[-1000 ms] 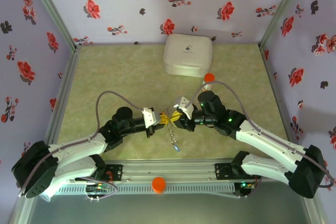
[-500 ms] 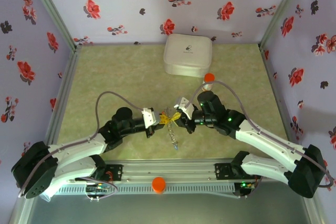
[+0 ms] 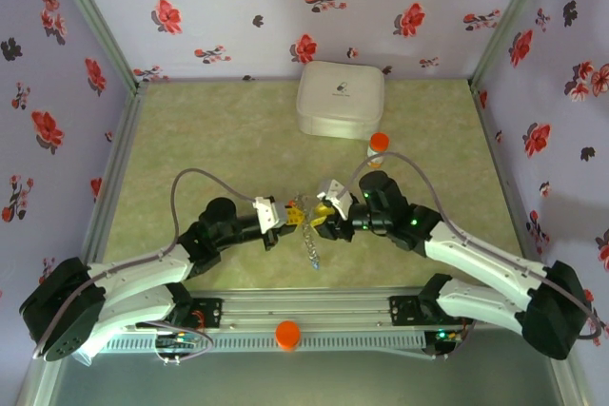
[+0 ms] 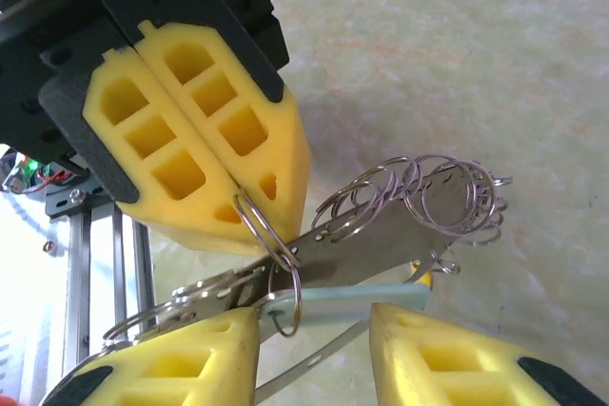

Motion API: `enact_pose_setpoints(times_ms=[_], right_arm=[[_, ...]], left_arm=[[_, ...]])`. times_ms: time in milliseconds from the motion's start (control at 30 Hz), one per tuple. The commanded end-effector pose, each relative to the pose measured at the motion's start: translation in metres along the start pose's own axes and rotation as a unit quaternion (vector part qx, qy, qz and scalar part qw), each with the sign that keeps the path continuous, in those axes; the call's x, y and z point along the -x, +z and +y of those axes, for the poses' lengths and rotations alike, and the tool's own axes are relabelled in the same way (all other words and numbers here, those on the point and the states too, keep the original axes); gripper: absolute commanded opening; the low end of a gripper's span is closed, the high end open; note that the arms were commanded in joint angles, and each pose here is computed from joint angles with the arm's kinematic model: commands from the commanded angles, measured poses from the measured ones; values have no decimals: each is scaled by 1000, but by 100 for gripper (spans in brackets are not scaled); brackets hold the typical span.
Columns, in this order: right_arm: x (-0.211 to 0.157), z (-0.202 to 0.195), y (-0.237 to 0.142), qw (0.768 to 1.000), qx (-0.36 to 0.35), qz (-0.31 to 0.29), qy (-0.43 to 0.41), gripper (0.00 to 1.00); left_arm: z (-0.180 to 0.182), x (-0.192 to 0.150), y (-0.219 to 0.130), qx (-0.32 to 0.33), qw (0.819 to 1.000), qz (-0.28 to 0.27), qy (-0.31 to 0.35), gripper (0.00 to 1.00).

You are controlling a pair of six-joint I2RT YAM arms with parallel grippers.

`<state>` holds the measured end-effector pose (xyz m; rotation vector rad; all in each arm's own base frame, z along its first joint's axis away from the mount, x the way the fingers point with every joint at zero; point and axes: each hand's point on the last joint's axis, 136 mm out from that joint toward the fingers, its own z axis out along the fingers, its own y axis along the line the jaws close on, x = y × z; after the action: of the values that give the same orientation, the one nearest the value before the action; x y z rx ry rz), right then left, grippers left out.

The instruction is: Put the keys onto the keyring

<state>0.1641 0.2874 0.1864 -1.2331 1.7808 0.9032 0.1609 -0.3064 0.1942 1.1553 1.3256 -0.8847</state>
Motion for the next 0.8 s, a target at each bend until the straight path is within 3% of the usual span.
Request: enact_pose_setpoints(times_ms=[0,67,333,767], right_arm=[[31,-4,-15,995,-28,-73,-60,38],[36,-2,-16,993,-25,-88,-80,39],[32,2,-15,992,0,-72,-106,35],[29,10,-6,994,46,-55,-84,33]], left_arm=[[2,28,-1,-1,998,-60,22,0],[-1,15,-2,-8,998,-53,17,0],[-3,17,-2,-17,996,-80,18,0],[-8,22,-3,-32,995,-88,16,0]])
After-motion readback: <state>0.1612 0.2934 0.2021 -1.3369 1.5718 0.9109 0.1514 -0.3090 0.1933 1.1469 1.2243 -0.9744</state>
